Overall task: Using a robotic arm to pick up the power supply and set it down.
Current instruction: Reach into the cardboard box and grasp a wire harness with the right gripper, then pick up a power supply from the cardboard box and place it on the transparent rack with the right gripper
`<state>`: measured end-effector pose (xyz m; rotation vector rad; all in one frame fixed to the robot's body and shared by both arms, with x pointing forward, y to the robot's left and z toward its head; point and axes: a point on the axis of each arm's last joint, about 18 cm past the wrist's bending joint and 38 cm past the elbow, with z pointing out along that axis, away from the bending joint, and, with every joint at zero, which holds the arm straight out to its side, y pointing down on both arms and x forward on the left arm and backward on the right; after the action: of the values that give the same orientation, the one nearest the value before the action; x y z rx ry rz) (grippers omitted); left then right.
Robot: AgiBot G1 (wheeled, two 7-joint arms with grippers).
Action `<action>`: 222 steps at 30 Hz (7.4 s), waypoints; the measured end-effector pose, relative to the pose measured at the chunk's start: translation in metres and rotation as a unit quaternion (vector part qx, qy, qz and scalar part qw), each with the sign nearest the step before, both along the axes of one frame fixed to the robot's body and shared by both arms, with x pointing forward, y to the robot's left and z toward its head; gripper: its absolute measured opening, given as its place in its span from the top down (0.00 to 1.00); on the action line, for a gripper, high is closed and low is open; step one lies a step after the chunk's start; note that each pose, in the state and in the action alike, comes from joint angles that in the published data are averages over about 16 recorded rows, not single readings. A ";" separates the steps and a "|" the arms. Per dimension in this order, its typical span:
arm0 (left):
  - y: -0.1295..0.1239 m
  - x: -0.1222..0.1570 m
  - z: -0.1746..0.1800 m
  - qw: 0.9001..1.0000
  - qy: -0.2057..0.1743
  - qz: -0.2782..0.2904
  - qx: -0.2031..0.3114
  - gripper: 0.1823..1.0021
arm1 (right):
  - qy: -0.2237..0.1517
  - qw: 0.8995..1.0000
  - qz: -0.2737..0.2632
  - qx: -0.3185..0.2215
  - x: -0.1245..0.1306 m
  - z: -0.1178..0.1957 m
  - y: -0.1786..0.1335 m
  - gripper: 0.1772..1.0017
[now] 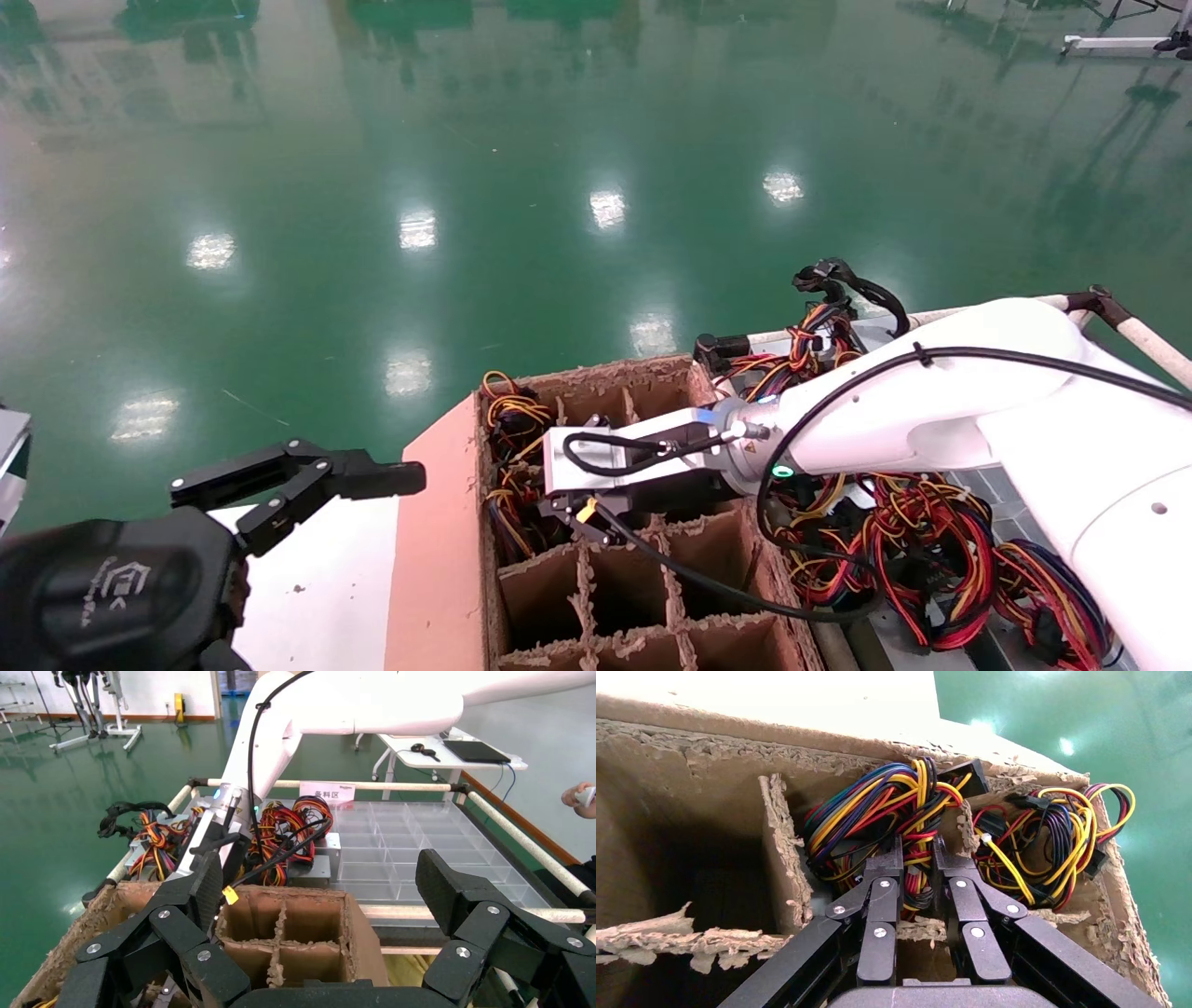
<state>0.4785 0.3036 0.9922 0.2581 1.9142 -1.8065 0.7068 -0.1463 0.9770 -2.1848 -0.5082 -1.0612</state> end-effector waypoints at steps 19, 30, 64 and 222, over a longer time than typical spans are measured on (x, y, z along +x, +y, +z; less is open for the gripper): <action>0.000 0.000 0.000 1.000 0.000 0.000 0.000 0.00 | 0.006 0.997 0.027 0.066 -0.031 0.060 -0.019 0.92; 0.000 0.000 0.000 1.000 0.000 0.000 0.000 0.00 | -0.027 0.993 0.046 0.105 -0.070 0.117 -0.035 0.93; 0.000 0.000 0.000 1.000 0.000 0.000 0.000 0.00 | -0.185 0.966 -0.044 0.177 -0.203 0.279 -0.192 0.93; 0.000 0.000 0.000 1.000 0.000 0.000 0.000 0.00 | -0.129 0.948 -0.231 -0.179 -0.218 0.188 -0.376 0.93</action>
<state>0.4785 0.3036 0.9922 0.2581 1.9142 -1.8065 0.4890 -0.5221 1.1646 -2.5733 -0.3232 -1.6275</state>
